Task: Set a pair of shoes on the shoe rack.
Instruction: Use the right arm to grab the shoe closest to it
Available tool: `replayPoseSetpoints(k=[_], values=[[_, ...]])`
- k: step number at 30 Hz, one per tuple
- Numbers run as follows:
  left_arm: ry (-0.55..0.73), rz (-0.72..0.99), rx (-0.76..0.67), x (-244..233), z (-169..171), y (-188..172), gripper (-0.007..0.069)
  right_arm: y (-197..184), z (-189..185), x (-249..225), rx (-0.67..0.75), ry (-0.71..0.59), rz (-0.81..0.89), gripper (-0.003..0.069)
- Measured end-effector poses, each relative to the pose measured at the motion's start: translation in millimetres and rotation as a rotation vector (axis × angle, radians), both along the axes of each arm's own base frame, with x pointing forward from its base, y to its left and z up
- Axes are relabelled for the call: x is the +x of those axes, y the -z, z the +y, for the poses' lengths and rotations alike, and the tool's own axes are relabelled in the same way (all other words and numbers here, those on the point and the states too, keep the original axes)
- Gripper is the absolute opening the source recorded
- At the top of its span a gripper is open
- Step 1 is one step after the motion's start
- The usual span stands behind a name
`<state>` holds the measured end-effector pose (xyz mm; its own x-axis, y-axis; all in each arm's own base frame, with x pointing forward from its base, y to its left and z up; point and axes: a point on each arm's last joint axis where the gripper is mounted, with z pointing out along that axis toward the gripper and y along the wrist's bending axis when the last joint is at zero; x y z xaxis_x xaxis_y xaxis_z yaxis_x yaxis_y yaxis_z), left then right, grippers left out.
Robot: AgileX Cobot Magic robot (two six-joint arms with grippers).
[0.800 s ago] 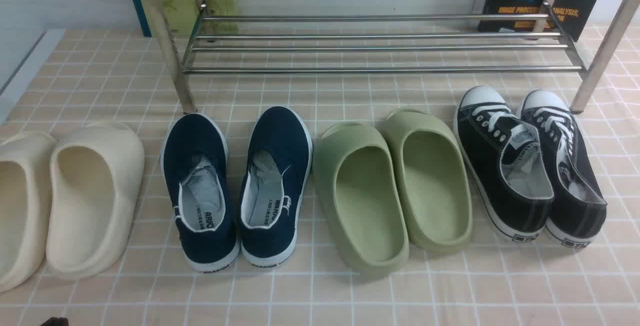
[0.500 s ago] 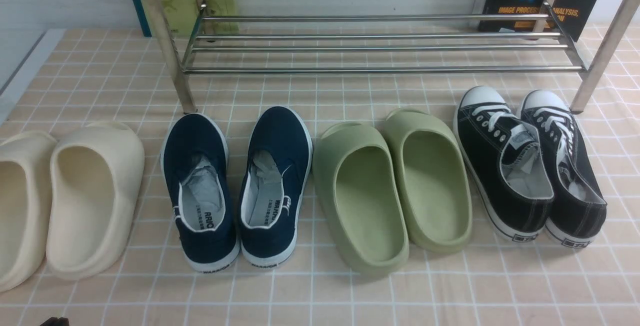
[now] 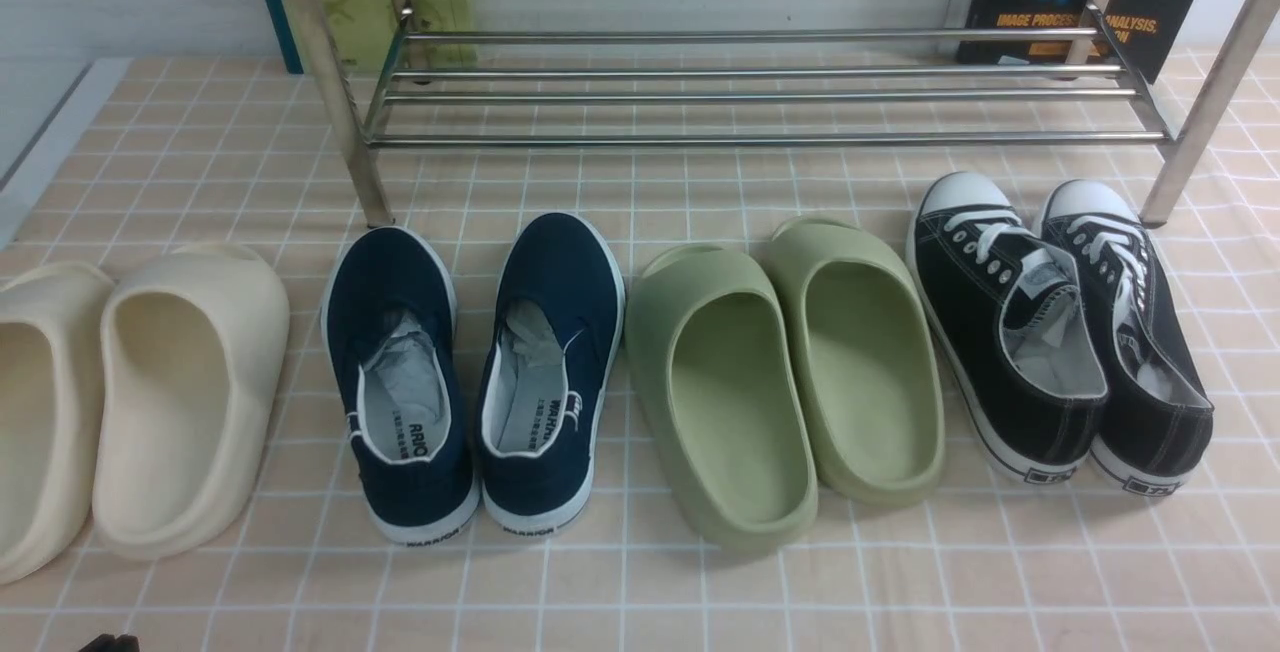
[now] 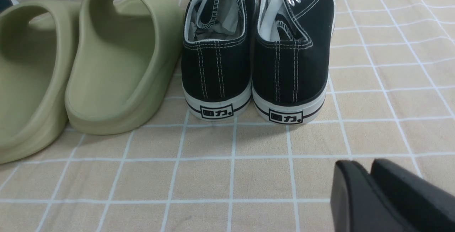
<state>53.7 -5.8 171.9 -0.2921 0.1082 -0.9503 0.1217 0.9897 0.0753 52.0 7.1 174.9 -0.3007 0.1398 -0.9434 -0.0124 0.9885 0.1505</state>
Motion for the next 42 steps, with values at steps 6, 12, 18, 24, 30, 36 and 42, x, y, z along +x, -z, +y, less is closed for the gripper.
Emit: replayPoseSetpoints(k=[6,12,18,24,30,36,42], values=[[0.0,0.0,0.0,0.0,0.0,0.0,0.0069,0.0,0.0,0.0,0.0,0.0,0.0,0.0095],[0.0,0.0,0.0,0.0,0.0,0.0,0.0076,0.0,0.0,0.0,0.0,0.0,0.0,0.0104],[0.0,0.0,0.0,0.0,0.0,0.0,0.0076,0.0,0.0,0.0,0.0,0.0,0.0,0.0112],[0.0,0.0,0.0,0.0,0.0,0.0,0.0083,0.0,0.0,0.0,0.0,0.0,0.0,0.0121],[0.0,0.0,0.0,0.0,0.0,0.0,0.009,0.0,0.0,0.0,0.0,0.0,0.0,0.0129],[0.0,0.0,0.0,0.0,0.0,0.0,0.0094,0.0,0.0,0.0,0.0,0.0,0.0,0.0137],[0.0,0.0,0.001,0.0,0.0,0.0,0.0096,-2.1,-1.6,1.1,-0.019,0.013,-0.036,0.0146]])
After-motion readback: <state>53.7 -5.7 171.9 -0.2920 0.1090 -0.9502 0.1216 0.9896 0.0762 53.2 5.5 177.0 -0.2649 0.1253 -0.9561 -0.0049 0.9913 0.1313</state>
